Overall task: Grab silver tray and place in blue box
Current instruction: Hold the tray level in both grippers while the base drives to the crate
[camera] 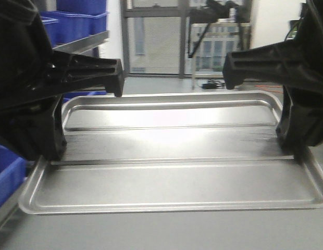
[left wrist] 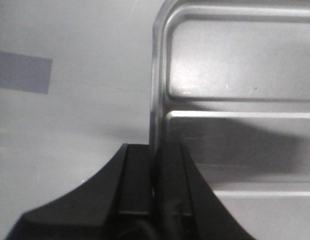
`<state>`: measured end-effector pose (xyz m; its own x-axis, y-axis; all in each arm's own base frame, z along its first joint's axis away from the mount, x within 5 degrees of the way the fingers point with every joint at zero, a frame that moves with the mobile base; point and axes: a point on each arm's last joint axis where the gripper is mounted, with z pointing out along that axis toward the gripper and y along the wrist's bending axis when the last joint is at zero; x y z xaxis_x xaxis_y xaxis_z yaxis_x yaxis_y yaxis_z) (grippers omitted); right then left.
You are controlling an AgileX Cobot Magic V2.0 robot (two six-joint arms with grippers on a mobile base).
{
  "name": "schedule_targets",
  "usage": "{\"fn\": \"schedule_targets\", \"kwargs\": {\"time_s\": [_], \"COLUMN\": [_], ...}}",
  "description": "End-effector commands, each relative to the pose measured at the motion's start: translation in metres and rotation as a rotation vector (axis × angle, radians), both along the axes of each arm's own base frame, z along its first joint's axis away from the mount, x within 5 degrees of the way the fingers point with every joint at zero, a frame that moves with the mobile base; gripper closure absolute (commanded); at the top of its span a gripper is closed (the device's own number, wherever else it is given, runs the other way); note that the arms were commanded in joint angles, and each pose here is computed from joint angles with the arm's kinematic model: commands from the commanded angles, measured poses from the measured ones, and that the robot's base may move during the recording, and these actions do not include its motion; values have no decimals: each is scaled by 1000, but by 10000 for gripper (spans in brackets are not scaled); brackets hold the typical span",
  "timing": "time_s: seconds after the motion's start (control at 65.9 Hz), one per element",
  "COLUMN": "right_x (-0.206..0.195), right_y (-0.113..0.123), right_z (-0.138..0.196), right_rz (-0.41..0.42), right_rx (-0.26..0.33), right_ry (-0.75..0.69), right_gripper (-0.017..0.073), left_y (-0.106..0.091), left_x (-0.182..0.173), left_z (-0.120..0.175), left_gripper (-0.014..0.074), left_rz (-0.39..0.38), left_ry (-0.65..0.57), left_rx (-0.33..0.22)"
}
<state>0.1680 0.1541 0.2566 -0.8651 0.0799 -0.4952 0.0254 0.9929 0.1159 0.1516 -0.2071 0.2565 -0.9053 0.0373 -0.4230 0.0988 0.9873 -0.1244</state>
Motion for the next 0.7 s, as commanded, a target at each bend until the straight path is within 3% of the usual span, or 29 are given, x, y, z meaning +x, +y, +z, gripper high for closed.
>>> {"fn": "schedule_targets", "kwargs": {"time_s": [0.0, 0.683], "right_x": [3, 3], "right_y": [5, 5], "right_z": [17, 17], "right_rz": [48, 48], "right_rx": [68, 68], "right_ry": [-93, -93], "right_gripper": [501, 501], "left_y": [-5, -5], "left_x": [-1, -1], "left_z": [17, 17], "left_gripper": [697, 697], "left_rz": [-36, -36], "left_ry": [-55, -55], "left_rx": [-79, -79]}}
